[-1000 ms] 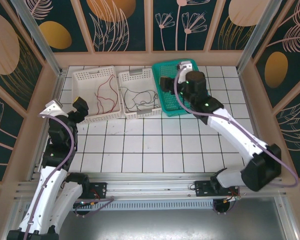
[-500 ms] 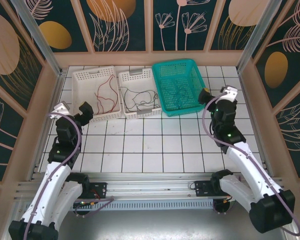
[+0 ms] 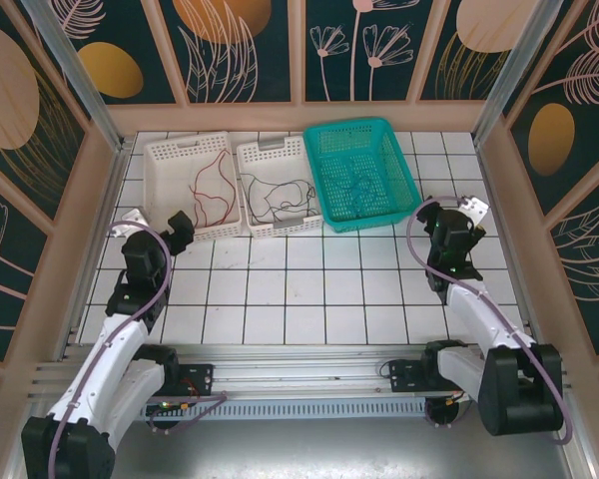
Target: Untangle the cables
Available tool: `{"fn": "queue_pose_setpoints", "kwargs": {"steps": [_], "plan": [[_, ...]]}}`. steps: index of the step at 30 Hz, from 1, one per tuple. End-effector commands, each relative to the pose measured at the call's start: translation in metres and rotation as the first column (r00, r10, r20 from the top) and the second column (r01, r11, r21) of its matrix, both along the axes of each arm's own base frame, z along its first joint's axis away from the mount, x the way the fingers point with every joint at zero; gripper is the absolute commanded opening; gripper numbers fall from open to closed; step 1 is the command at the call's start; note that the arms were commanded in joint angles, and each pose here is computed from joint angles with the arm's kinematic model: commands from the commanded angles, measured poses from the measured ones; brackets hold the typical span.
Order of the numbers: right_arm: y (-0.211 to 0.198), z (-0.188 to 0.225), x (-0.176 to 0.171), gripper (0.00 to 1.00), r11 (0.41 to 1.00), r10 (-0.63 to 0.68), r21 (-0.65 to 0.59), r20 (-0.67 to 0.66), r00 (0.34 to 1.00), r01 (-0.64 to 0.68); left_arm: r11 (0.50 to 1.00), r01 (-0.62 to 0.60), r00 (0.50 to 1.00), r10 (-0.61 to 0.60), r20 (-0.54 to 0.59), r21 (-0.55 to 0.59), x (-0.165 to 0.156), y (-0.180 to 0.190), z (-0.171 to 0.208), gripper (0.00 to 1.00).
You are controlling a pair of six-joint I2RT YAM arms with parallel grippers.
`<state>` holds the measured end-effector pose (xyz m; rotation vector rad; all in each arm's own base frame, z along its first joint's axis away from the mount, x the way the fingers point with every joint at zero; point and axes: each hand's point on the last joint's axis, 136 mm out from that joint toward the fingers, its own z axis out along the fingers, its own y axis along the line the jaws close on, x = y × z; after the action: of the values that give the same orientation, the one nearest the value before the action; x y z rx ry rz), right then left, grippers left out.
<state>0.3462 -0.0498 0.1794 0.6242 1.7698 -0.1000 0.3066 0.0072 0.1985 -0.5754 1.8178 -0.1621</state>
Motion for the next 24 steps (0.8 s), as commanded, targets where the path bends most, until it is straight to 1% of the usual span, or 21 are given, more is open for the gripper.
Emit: {"fn": "queue_pose_setpoints", "kwargs": {"steps": [1,4,8,11,14,17,20,21,22,24], "plan": [[-0.012,0.002,0.007,0.99,0.999,-0.041,-0.014,0.072,0.997,0.042,0.999,0.012,1.0,-0.013,0.019,0.035,0.004,0.0,0.001,0.99],[-0.015,-0.01,0.012,0.99,0.999,-0.028,-0.043,0.064,0.998,0.031,0.999,0.01,1.0,-0.01,0.002,0.049,0.005,0.001,-0.005,0.98],[-0.018,-0.037,0.019,0.99,0.998,-0.015,-0.055,0.028,0.999,0.016,0.998,0.019,1.0,-0.018,-0.021,0.066,0.008,0.0,-0.014,0.99],[-0.012,-0.056,0.024,0.99,0.996,0.034,-0.077,0.009,0.999,-0.033,0.997,0.025,0.999,-0.021,-0.048,0.076,0.012,-0.001,-0.022,0.99],[0.001,-0.057,0.035,0.99,0.984,0.141,-0.105,-0.01,0.99,-0.141,0.996,0.019,0.998,-0.014,-0.057,0.082,0.015,0.0,-0.029,0.98],[0.005,-0.056,0.04,0.99,0.975,0.202,-0.098,-0.001,0.979,-0.202,0.995,0.018,0.997,-0.009,-0.082,0.101,0.019,0.001,-0.038,0.98],[-0.003,-0.056,0.041,0.99,0.974,0.217,-0.078,0.021,0.976,-0.215,0.993,0.019,0.995,-0.007,-0.103,0.12,0.022,0.002,-0.043,0.99],[-0.007,-0.054,0.038,0.99,0.974,0.216,-0.08,0.064,0.974,-0.211,0.99,0.03,0.994,-0.015,-0.111,0.134,0.024,0.001,-0.043,0.98],[-0.008,-0.051,0.038,0.99,0.974,0.219,-0.078,0.074,0.973,-0.214,0.988,0.037,0.993,-0.019,-0.116,0.148,0.025,0.001,-0.043,0.99],[-0.005,-0.054,0.038,0.99,0.972,0.225,-0.084,0.054,0.973,-0.221,0.986,0.022,0.993,-0.002,-0.12,0.166,0.028,0.004,-0.043,0.98]]}}
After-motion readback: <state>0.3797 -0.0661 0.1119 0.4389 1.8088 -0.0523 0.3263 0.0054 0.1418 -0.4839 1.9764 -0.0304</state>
